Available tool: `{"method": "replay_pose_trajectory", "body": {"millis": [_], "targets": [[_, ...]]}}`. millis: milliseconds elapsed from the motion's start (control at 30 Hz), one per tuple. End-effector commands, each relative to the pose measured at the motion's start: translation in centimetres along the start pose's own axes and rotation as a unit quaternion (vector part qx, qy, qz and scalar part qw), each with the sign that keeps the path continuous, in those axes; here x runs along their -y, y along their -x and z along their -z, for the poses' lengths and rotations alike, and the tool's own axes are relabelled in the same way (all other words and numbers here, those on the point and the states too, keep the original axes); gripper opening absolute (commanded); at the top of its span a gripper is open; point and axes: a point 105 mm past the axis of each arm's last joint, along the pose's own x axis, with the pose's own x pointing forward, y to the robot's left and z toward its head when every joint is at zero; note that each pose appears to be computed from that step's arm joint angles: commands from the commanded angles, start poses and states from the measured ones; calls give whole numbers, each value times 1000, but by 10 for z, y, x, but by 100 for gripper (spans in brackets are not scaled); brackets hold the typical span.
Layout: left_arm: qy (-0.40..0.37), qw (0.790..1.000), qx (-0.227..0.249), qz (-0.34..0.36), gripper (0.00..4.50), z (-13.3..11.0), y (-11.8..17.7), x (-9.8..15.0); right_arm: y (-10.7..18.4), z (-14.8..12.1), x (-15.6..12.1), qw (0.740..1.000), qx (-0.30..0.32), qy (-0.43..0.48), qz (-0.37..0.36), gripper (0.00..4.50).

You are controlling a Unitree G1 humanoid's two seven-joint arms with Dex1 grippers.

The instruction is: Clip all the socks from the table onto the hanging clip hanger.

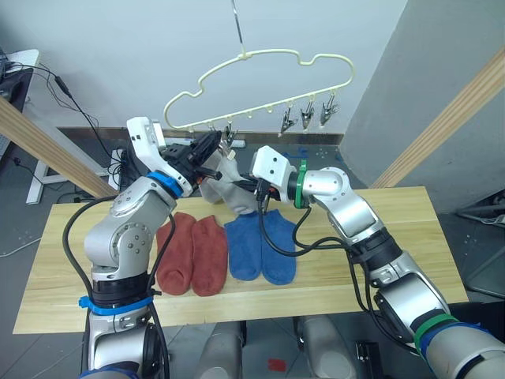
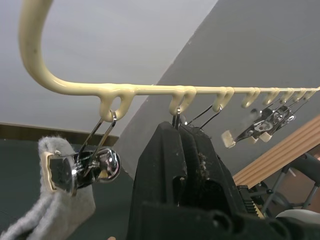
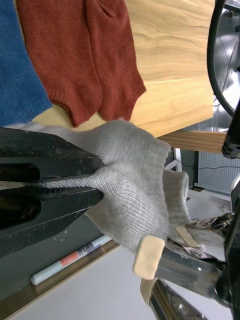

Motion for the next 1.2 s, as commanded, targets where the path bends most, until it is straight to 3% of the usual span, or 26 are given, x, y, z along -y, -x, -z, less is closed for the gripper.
{"method": "replay_pose_trajectory", "body": {"millis": [33, 133, 367, 400, 467, 667, 767, 900, 1200], "targets": [[-4, 1000, -2, -2, 0, 0, 6, 1, 2, -24, 10, 999, 42, 19, 16, 2], [-1, 1000, -6, -6, 0, 2, 6, 1, 2, -27, 9, 999, 47, 18, 14, 2], [-7, 1000, -8, -2, 208, 3, 7, 4, 1, -30, 4, 998, 55, -2, 9, 0], [-12, 1000, -8, 0, 208, 3, 7, 5, 1, -30, 4, 998, 55, -3, 8, 0], [-23, 1000, -9, 4, 211, 3, 8, 7, 1, -28, 4, 999, 52, -6, 9, 51], [-60, 998, -1, -8, 211, 1, 13, 5, 2, -21, 0, 999, 33, -1, 5, 247], [-95, 995, 8, -27, 211, 0, 16, -1, 9, -16, -1, 1000, 23, 2, 10, 247], [-170, 985, 24, -5, 211, 1, 20, 13, 35, -5, 0, 1000, 1, 2, 19, 247], [-215, 975, 50, 3, 211, 15, 13, 33, 89, -4, 8, 998, -36, -18, 55, 247]]}}
